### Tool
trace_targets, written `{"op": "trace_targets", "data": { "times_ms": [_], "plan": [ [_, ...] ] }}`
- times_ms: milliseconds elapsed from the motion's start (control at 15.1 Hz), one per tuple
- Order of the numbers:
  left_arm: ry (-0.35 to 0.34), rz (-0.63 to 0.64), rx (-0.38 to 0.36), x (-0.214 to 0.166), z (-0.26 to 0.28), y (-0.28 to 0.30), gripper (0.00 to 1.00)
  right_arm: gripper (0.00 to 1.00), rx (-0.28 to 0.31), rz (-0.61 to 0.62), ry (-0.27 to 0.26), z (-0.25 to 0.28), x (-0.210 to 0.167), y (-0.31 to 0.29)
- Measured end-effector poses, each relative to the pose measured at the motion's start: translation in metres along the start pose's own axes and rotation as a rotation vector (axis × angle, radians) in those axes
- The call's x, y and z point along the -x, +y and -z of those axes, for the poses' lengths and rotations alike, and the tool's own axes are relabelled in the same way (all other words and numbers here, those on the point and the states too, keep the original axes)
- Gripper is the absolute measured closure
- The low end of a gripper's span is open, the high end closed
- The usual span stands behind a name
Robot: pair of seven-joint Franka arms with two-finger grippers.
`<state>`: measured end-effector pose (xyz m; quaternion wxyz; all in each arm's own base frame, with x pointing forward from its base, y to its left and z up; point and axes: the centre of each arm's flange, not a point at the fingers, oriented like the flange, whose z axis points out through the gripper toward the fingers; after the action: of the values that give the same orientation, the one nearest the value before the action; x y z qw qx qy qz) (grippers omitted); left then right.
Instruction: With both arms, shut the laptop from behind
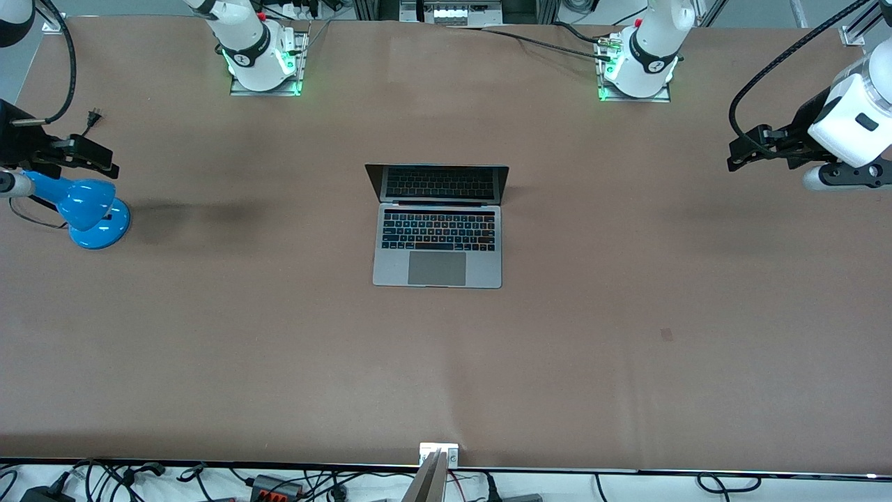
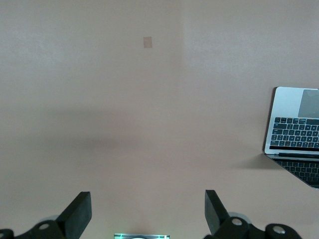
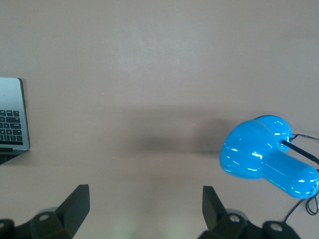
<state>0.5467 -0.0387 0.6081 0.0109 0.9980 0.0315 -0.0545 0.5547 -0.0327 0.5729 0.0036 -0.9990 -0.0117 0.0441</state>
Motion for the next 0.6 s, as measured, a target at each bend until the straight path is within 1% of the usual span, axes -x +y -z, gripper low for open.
{"op": "trace_targets", "data": {
  "times_ms": [398, 597],
  "plan": [
    [-0.008, 0.007, 0.0, 0.001, -0.001, 0.0, 0.0, 0.0, 0.001, -0.006, 0.001, 0.0, -0.001, -0.005],
    [-0.01, 0.008, 0.001, 0.001, -0.001, 0.0, 0.0, 0.0, 0.002, -0.011, 0.022, 0.01, -0.002, -0.002]
  ]
}}
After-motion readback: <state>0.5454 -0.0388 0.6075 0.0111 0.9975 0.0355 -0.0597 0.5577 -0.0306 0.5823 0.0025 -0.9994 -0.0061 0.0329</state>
